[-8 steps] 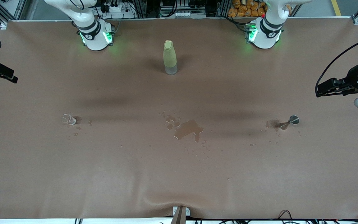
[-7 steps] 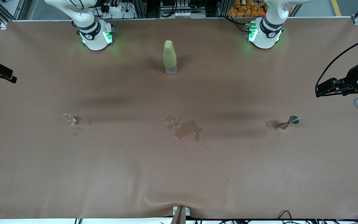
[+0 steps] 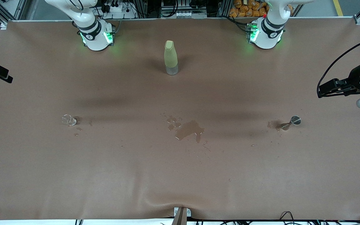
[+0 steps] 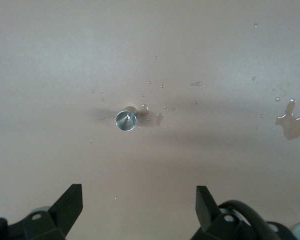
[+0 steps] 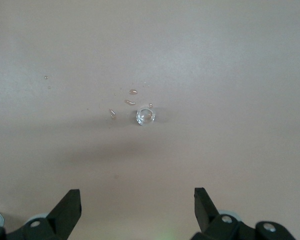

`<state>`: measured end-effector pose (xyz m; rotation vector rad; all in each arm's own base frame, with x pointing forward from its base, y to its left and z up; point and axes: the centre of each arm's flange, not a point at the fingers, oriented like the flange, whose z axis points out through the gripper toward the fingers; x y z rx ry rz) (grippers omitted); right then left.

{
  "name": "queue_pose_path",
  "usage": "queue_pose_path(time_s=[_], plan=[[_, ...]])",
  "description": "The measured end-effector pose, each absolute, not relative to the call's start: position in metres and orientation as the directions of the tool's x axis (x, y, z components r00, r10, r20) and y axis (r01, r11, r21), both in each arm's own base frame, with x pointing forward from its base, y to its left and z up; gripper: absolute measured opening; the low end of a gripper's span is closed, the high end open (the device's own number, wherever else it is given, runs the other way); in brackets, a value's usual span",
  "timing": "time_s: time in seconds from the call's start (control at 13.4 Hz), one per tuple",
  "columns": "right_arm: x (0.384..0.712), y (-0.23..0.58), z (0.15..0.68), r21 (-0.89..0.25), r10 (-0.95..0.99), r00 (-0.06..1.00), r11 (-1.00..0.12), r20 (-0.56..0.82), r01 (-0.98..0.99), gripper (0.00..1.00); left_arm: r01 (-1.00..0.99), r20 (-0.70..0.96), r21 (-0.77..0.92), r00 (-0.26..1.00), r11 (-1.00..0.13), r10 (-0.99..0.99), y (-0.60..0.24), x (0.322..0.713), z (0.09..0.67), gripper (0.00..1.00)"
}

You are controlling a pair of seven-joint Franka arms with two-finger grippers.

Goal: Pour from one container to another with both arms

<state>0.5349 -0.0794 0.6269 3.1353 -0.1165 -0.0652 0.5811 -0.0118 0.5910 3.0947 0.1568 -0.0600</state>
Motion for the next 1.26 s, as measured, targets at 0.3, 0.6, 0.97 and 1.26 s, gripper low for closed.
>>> queue_pose_path(time_s=[0.3, 0.6, 0.97, 1.26], plan=[[0.536, -0.083, 0.618, 0.003, -0.071, 0.995, -0.998, -0.073, -0.071, 1.0, 0.106, -0.037, 0.043, 0.994, -0.993, 0.104, -0.012, 0.581, 0.593, 1.0], [0.546, -0.091, 0.593, -0.011, 0.017, 0.992, -1.0, -0.124, 0.016, 1.0, 0.105, -0.038, 0.043, 0.994, -0.993, 0.104, -0.012, 0.581, 0.593, 1.0], [0.559, -0.121, 0.556, -0.121, 0.211, 0.968, -0.973, -0.139, 0.195, 1.0, 0.098, -0.052, 0.055, 0.994, -0.994, 0.096, -0.018, 0.584, 0.585, 1.0], [0.564, -0.156, 0.528, -0.294, 0.405, 0.914, -0.876, -0.022, 0.381, 1.0, 0.082, -0.082, 0.054, 0.994, -0.995, 0.078, -0.029, 0.591, 0.568, 1.0]])
